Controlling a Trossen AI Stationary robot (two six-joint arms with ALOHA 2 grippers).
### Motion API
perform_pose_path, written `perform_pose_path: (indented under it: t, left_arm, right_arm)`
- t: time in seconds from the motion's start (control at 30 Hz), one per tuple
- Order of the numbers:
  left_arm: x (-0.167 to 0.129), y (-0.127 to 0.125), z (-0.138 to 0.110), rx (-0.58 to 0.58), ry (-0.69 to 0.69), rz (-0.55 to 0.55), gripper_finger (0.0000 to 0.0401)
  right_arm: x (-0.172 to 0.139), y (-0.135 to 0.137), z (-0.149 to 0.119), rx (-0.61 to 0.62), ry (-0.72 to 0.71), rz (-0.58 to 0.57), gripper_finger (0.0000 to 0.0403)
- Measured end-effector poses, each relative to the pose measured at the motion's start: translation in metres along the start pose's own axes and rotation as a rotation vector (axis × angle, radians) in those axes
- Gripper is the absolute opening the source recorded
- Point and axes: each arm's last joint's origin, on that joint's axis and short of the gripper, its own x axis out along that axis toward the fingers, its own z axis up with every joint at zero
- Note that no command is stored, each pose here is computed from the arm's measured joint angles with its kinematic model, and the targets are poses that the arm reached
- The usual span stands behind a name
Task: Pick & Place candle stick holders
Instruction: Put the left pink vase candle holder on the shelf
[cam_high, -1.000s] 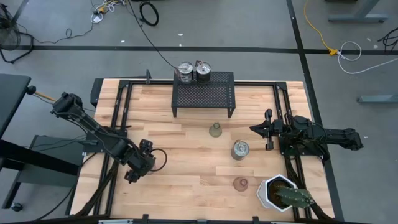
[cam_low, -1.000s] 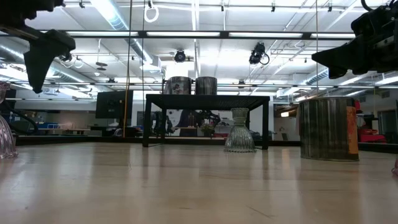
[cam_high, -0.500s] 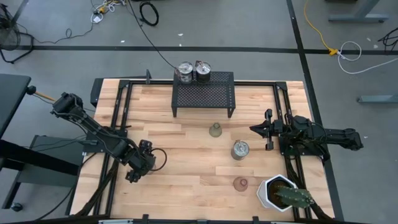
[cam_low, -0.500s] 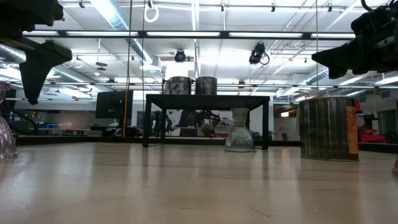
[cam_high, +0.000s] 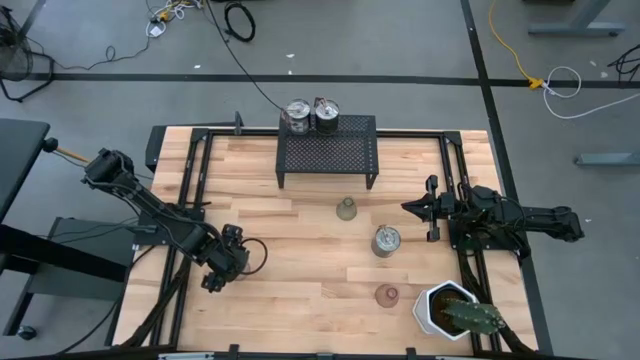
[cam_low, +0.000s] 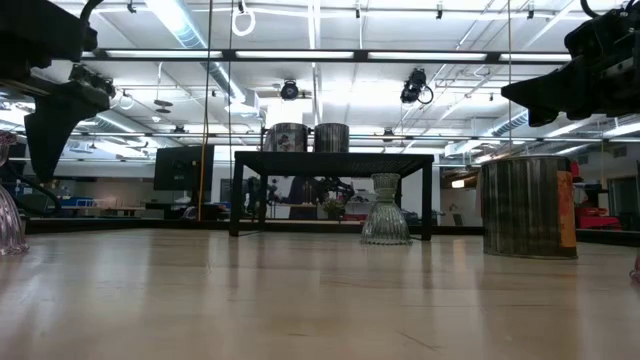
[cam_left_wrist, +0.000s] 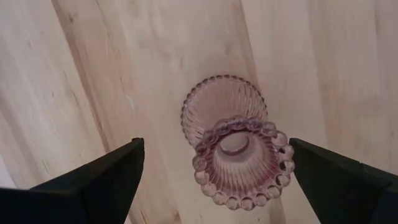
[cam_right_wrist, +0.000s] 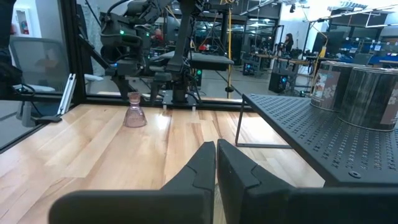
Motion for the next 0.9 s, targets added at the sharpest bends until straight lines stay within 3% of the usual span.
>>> perform_pose_path:
  t: [0.9]
  left_arm:
    - [-0.0002,-0.0017,0.0041,-0.005,-0.04,-0.021,0.0286]
  right_arm:
    - [0.0,0.0,0.0,0.0,0.0,0.0,0.002]
